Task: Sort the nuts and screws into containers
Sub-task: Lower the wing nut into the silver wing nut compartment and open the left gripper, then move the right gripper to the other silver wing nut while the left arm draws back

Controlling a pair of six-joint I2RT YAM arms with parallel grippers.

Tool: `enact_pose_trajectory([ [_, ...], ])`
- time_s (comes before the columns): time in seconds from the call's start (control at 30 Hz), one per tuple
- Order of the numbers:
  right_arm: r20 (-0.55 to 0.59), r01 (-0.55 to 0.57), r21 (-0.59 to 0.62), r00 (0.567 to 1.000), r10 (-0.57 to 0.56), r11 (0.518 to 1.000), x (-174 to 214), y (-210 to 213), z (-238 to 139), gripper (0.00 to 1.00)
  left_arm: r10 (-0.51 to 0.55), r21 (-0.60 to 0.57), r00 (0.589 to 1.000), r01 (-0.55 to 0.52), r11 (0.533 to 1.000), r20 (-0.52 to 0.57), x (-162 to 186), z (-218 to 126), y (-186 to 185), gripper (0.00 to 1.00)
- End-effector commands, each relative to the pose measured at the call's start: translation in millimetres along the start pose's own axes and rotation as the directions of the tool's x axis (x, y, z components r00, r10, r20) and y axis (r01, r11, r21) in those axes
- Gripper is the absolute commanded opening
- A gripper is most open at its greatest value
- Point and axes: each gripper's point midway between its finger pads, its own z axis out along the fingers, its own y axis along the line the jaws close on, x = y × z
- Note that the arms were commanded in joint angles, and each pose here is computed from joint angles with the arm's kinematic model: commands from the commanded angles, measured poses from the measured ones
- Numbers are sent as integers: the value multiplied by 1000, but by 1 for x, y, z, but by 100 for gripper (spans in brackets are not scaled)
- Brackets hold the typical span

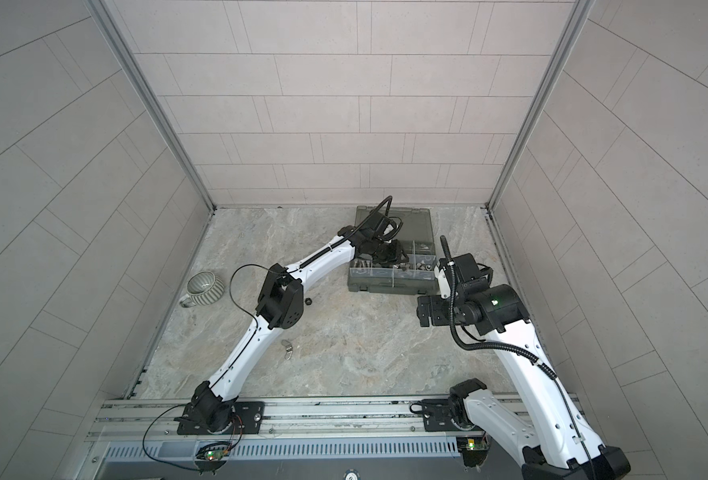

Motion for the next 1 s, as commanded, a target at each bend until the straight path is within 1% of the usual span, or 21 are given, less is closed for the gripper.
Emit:
enact_pose_trajectory([
  [0.0, 3, 7, 19, 1000, -7, 1000, -1, -4, -5, 99, 11, 35, 1000, -12, 999, 24, -10, -2, -8, 57],
  [0.13, 6, 6, 15, 1000, -6, 1000, -2, -3, -6, 99, 33, 73, 998, -37, 997, 46, -17, -17, -27, 57],
  [0.2, 8, 5, 6, 1000, -5, 1000, -4, -2, -5, 99, 64, 89, 995, -71, 993, 77, -25, -35, -43, 57],
  [0.3, 16, 2, -23, 1000, -2, 1000, -8, 4, -1, 99, 112, 58, 987, -119, 991, 111, -32, -70, -56, 57],
  [0.4, 7, 2, -59, 1000, -2, 998, -11, 11, 8, 99, 120, 4, 984, -122, 993, 134, -34, -111, -46, 57],
  [0.5, 2, 18, -98, 1000, -18, 995, -14, 24, 20, 99, 89, -89, 984, -76, 993, 157, -24, -159, -12, 58],
  [0.57, -3, 42, -131, 999, -43, 990, -14, 38, 31, 99, 52, -158, 983, -24, 987, 176, -11, -192, 17, 59],
  [0.67, -2, 129, -162, 991, -131, 978, -11, 69, 45, 99, -24, -249, 981, 72, 966, 191, 25, -243, 64, 63],
  [0.73, -12, 176, -195, 983, -181, 965, -8, 94, 58, 99, -64, -308, 977, 126, 943, 203, 57, -275, 92, 65],
  [0.83, -26, 198, -243, 977, -211, 950, -4, 124, 72, 97, -105, -385, 969, 187, 904, 224, 104, -316, 123, 66],
  [0.97, -46, 248, -279, 962, -271, 928, 2, 156, 86, 94, -116, -465, 950, 246, 850, 291, 152, -359, 143, 67],
])
